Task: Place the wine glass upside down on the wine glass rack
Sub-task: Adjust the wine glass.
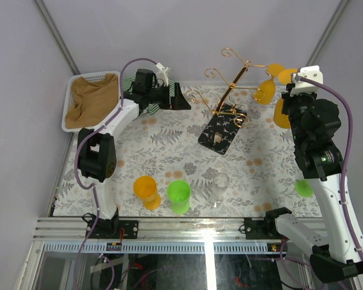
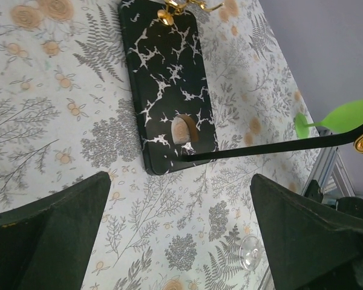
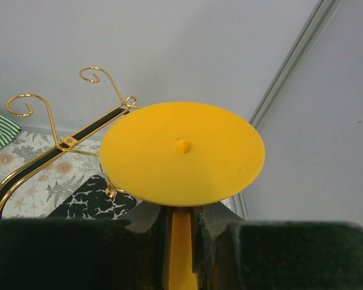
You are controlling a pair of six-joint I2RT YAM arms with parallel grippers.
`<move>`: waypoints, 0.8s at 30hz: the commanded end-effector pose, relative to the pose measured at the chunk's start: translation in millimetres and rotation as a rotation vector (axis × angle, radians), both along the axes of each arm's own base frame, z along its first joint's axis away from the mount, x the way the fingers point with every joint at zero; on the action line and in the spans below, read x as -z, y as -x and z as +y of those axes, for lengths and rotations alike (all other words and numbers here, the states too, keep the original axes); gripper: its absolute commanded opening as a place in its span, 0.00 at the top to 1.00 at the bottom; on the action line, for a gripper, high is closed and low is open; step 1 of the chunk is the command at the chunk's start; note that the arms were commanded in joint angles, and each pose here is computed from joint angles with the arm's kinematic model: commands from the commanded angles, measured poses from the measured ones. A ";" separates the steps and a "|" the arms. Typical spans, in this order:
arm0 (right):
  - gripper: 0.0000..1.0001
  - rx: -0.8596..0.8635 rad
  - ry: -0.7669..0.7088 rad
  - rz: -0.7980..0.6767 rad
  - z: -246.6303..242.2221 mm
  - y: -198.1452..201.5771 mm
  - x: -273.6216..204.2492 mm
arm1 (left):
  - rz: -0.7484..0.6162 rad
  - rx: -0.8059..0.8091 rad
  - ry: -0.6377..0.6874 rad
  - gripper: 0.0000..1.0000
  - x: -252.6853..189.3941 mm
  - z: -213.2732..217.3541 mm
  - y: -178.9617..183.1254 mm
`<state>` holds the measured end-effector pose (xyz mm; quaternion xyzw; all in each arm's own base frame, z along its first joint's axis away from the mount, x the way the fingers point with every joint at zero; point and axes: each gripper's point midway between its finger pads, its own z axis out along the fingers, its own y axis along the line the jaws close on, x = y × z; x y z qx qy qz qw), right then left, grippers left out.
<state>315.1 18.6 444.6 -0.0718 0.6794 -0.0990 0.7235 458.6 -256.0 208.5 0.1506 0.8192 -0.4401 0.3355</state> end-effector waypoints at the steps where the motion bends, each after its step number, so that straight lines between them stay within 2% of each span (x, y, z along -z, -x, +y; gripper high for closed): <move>1: 1.00 0.026 -0.021 -0.050 -5.9 5.1 -14.0 | -0.065 0.058 0.038 0.00 -4.0 -13.6 -2.2; 9: 1.00 0.028 -0.032 -0.017 -3.5 -3.3 0.0 | -0.082 -0.070 -0.063 0.00 -0.2 5.4 -21.4; 17: 1.00 0.025 -0.062 0.027 -1.1 -5.6 26.3 | -0.116 -0.127 -0.063 0.00 -23.2 29.2 -28.5; 24: 1.00 0.021 -0.014 -0.009 -2.9 -3.2 1.0 | -0.103 -0.291 -0.091 0.00 -41.7 87.2 -49.9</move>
